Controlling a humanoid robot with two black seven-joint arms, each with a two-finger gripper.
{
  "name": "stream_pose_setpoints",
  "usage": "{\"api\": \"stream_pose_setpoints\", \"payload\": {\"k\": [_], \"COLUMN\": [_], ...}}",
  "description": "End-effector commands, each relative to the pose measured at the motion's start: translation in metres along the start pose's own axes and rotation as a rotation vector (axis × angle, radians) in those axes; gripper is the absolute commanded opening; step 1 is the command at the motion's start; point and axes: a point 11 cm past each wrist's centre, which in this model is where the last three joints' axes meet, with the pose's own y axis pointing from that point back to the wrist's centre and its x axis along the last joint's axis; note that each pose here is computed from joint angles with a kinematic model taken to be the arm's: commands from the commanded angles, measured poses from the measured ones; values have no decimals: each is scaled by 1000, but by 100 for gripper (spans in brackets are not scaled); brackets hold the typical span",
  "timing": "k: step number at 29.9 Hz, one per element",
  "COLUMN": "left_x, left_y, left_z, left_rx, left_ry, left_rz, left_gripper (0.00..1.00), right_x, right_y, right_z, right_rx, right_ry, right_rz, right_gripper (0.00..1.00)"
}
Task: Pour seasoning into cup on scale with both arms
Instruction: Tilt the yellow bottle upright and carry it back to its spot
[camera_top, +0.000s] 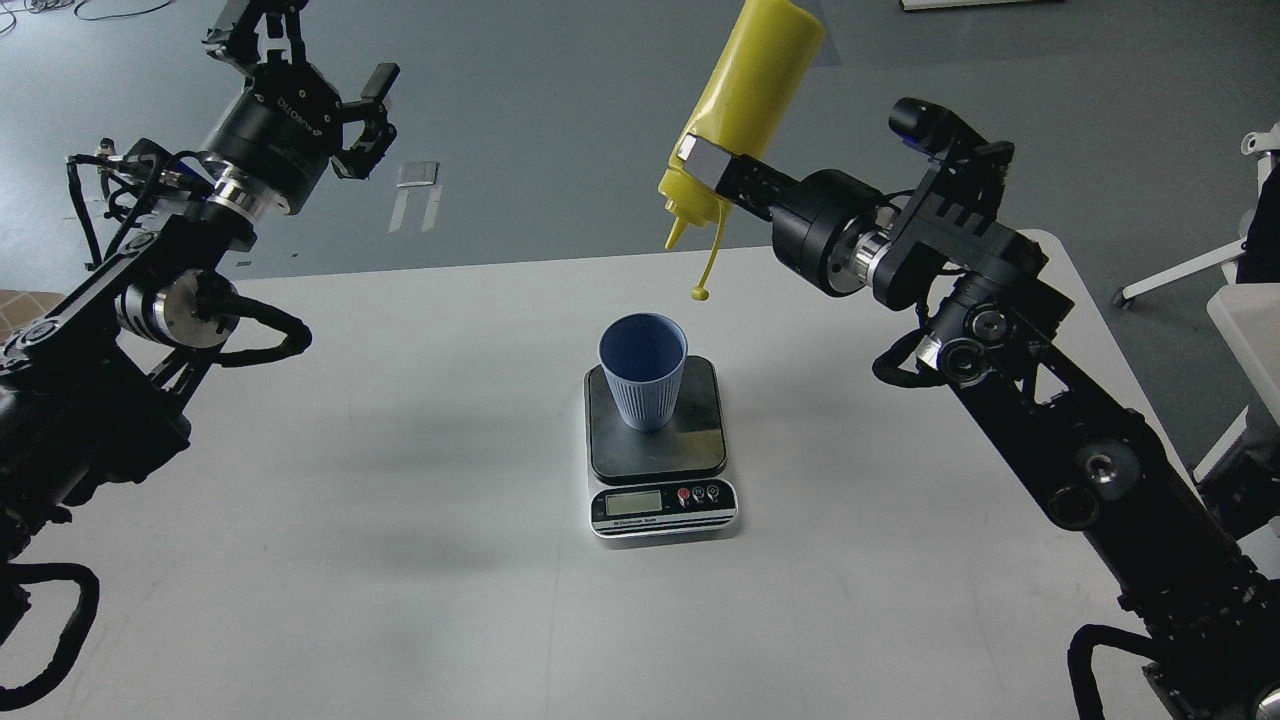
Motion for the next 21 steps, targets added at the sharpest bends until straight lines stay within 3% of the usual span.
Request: {"api": "stream_pose_setpoints", "payload": {"k": [1, 8, 14, 21], "left_x": [-1, -2, -2, -3], "left_y": [-1, -2, -2, -1], "left_z": [0, 1, -1, -2], "left_rx": [1, -2, 0, 5], "left_ry": [1, 1, 4, 4], "left_rz": [-1, -4, -5, -6], "left_gripper": [97, 97, 97, 98], "right_x": [18, 42, 65, 84], "right_y": [7, 28, 53, 91], "right_z": [-1, 8, 45, 91], "right_rx": [70, 250, 400, 477], "right_ry": [-319, -920, -1445, -1717], "right_rz": [-27, -89, -69, 73], "right_gripper": [0, 0, 0, 0]}}
